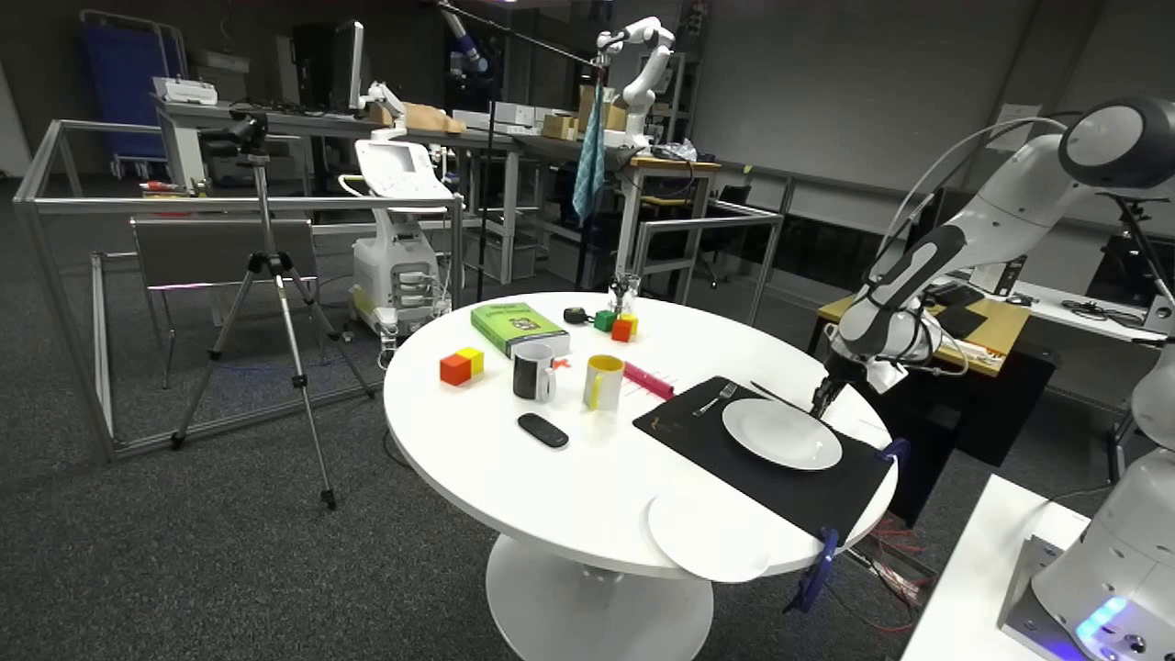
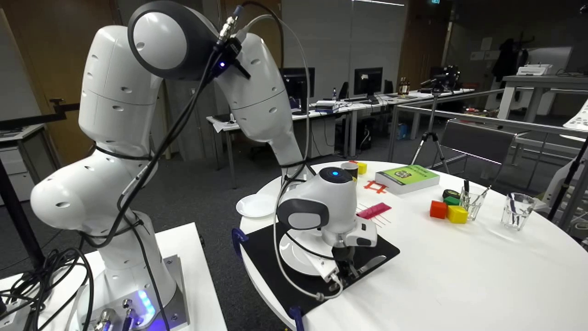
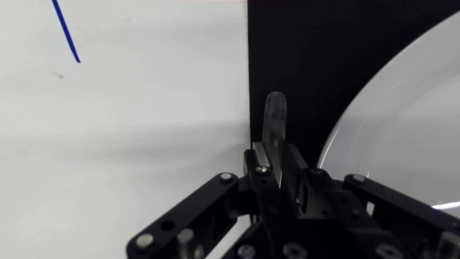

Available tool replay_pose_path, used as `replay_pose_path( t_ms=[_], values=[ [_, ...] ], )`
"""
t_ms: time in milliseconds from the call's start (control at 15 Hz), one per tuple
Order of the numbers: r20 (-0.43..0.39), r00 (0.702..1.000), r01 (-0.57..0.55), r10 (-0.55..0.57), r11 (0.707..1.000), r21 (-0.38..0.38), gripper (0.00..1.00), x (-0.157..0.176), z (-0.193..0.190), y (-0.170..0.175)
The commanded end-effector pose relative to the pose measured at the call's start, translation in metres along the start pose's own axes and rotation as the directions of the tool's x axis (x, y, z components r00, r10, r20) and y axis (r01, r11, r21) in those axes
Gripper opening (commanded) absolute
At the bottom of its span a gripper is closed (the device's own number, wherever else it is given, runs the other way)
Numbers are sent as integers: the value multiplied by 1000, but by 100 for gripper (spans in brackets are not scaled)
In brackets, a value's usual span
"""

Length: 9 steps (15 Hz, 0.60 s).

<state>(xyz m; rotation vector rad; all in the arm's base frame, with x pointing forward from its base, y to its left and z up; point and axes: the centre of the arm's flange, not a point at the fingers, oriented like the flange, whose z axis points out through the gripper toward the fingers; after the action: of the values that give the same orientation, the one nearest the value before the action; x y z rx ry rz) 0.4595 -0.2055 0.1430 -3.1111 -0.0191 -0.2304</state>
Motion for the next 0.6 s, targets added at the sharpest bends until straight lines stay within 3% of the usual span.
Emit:
replay_pose_path(
  t_ms=[0,400,467,533],
  values=[
    [25,1000,14,-13,1000,-5,4,13,4,-1],
    [37,999,33,-33,999,-4,4,19,8,-5],
    [39,999,33,-33,999,-7,12,20,9,-5],
    [44,998,33,-33,999,-8,42,21,9,-5]
  ],
)
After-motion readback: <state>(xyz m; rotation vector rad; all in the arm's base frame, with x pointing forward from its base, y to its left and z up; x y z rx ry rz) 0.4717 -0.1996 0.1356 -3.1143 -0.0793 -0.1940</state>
